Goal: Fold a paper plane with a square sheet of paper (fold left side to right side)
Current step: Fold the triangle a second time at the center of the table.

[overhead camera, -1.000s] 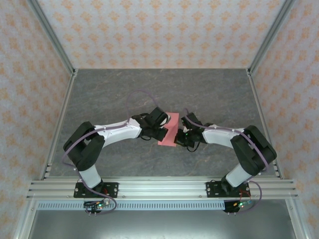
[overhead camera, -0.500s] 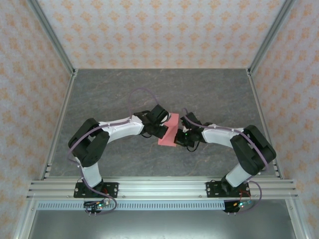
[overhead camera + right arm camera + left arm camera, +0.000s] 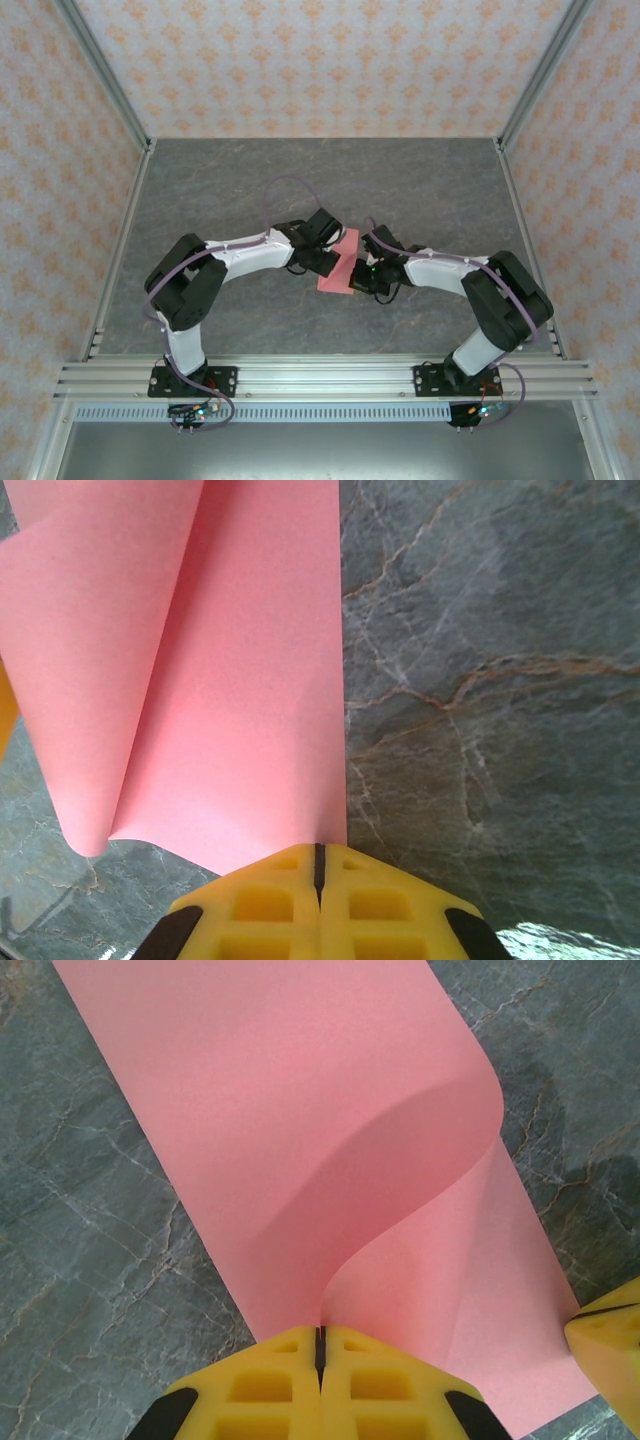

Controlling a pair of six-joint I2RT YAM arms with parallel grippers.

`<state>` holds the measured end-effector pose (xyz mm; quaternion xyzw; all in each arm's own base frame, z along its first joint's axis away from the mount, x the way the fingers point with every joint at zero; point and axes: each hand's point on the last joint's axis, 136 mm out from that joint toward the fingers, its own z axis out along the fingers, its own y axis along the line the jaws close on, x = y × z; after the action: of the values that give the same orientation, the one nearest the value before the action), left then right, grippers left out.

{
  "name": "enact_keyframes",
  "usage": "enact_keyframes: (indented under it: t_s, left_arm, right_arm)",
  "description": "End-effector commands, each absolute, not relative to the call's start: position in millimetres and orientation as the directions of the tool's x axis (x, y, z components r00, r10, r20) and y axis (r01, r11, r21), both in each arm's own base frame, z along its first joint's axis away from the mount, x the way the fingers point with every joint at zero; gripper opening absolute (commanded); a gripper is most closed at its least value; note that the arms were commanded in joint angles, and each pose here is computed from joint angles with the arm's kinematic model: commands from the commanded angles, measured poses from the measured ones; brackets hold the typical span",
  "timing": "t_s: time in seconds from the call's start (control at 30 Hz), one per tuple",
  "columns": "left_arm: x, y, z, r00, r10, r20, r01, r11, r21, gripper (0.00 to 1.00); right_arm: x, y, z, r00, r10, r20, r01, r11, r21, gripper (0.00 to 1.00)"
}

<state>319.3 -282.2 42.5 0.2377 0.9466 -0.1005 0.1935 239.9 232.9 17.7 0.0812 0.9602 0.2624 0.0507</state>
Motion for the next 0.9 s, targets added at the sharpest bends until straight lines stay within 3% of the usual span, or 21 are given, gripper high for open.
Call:
enact_keyframes:
  t_s: [0.0,0.87]
  left_arm:
    - [328.4,-275.5,40.7,-0.812,0.419,-0.407,0.482,0.874,-0.061,0.0]
    - [333.0,-274.0,33.2,-0.811,0.428,-0.399,0.48,0.877,-0.035,0.02]
  right_arm:
    - [219.2,213.6,-4.5,-0.985,0.171,0.009,0.16,0.904,0.396,0.0]
    - [217.1,211.6,-6.0,-0.987,0.163,0.013,0.156,0.912,0.379,0.0]
